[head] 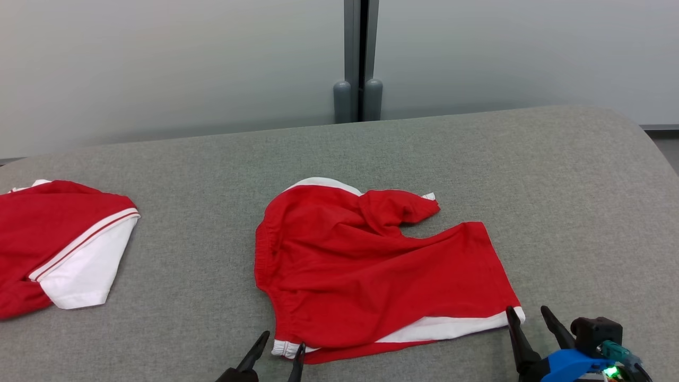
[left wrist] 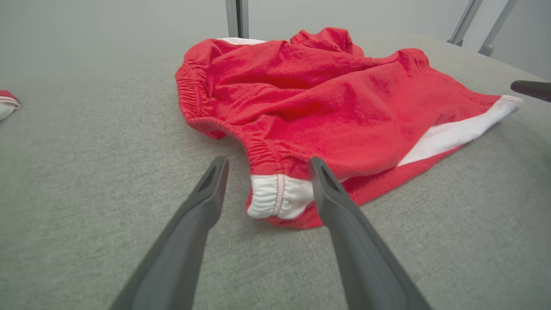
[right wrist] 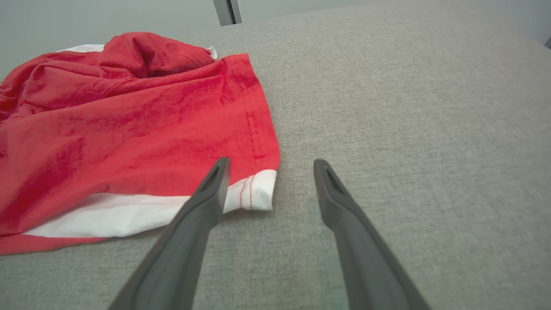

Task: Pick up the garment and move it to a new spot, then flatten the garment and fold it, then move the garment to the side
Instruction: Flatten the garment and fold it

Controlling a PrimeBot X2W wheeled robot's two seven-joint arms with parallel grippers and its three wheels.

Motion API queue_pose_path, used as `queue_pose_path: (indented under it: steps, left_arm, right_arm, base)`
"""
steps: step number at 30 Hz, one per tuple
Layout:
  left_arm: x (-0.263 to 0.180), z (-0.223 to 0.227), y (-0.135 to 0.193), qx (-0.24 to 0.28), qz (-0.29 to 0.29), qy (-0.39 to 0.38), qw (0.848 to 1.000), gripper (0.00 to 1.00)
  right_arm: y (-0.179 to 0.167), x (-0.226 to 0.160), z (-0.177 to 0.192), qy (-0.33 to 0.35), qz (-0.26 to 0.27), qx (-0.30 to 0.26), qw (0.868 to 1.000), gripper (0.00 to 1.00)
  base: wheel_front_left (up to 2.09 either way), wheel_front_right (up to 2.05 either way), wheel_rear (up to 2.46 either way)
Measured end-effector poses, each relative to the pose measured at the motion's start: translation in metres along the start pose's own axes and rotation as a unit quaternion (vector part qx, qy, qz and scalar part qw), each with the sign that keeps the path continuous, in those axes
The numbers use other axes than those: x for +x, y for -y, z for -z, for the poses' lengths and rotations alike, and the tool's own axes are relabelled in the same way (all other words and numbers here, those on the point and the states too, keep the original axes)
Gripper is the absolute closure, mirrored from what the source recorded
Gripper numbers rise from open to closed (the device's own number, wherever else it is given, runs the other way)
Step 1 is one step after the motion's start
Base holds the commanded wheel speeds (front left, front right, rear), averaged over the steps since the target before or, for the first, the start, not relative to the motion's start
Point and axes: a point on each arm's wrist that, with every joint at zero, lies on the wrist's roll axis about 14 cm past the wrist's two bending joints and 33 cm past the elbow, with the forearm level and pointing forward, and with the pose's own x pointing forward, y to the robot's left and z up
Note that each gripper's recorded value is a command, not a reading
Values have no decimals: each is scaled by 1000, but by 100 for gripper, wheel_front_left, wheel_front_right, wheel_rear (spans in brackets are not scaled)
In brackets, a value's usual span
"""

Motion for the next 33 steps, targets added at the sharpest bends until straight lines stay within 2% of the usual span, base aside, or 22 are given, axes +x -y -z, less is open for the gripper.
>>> queue_pose_path:
  steps: [17,18,19,20,21,22,27,33]
  left_arm:
    - [18,24,13,-13,33,-48,998,0]
    - [19,26,13,-14,34,-52,998,0]
    - [20,27,13,-16,34,-55,998,36]
    - [20,28,14,-16,36,-58,998,61]
    - [22,28,15,-16,37,-58,997,93]
    - [24,27,15,-20,38,-57,997,100]
    - [29,21,22,-34,48,-49,997,100]
    - [42,-7,23,-46,51,-5,998,100]
  right_arm:
    - [-14,12,30,-43,-18,16,999,0]
    - [-17,13,31,-45,-21,18,999,56]
    - [-19,14,31,-46,-23,20,998,100]
    - [-21,15,31,-44,-26,23,998,100]
    - [-22,15,31,-43,-27,24,998,100]
    - [-23,15,32,-43,-29,25,998,100]
    - [-29,15,30,-35,-41,20,998,100]
    - [-36,19,4,11,-62,13,998,100]
  base:
    - [0,0,0]
    - [0,0,0]
    - [0,0,0]
    - [0,0,0]
    - [0,0,0]
    - [0,0,0]
    - [0,0,0]
    - [0,0,0]
